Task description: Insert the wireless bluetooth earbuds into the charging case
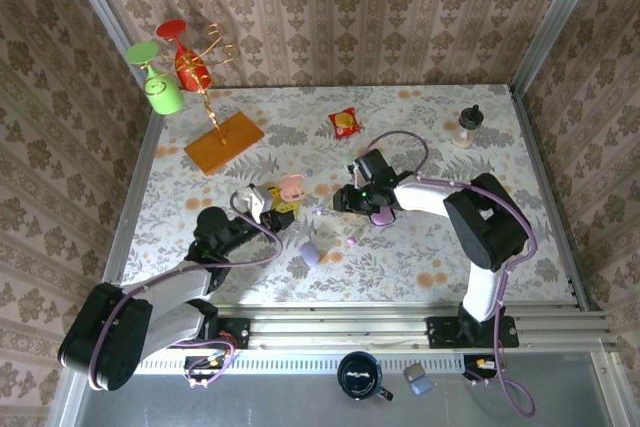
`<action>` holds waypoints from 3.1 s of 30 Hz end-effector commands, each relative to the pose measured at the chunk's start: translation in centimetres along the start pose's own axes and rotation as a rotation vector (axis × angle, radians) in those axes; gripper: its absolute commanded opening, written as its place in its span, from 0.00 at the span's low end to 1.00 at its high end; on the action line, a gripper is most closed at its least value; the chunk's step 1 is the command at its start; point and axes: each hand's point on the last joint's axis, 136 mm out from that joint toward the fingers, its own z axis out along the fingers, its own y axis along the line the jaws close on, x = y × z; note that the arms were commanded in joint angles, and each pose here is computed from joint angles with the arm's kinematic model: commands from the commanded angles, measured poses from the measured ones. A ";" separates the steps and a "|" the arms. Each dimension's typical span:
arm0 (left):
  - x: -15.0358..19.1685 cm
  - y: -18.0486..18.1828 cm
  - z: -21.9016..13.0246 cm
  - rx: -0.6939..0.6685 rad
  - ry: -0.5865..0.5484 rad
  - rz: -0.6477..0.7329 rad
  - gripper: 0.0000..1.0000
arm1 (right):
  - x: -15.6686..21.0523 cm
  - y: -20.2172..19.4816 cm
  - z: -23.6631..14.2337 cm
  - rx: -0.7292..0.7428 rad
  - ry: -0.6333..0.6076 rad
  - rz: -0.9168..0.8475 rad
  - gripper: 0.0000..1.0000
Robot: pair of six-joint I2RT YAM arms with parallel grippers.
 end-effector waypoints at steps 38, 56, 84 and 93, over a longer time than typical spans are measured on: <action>-1.5 6.0 -5.3 -0.300 -0.065 0.000 0.23 | -2.5 -0.9 -2.5 0.837 0.126 -0.841 0.42; -1.2 5.8 -5.0 -0.277 -0.054 -0.007 0.23 | -3.0 -0.5 0.5 0.837 0.144 -0.885 0.32; -0.9 5.6 -5.0 -0.268 -0.051 -0.004 0.23 | -3.2 -1.4 1.6 0.861 0.209 -0.886 0.27; -0.8 5.6 -5.0 -0.270 -0.044 0.002 0.23 | -3.5 0.0 0.3 0.792 0.167 -0.831 0.21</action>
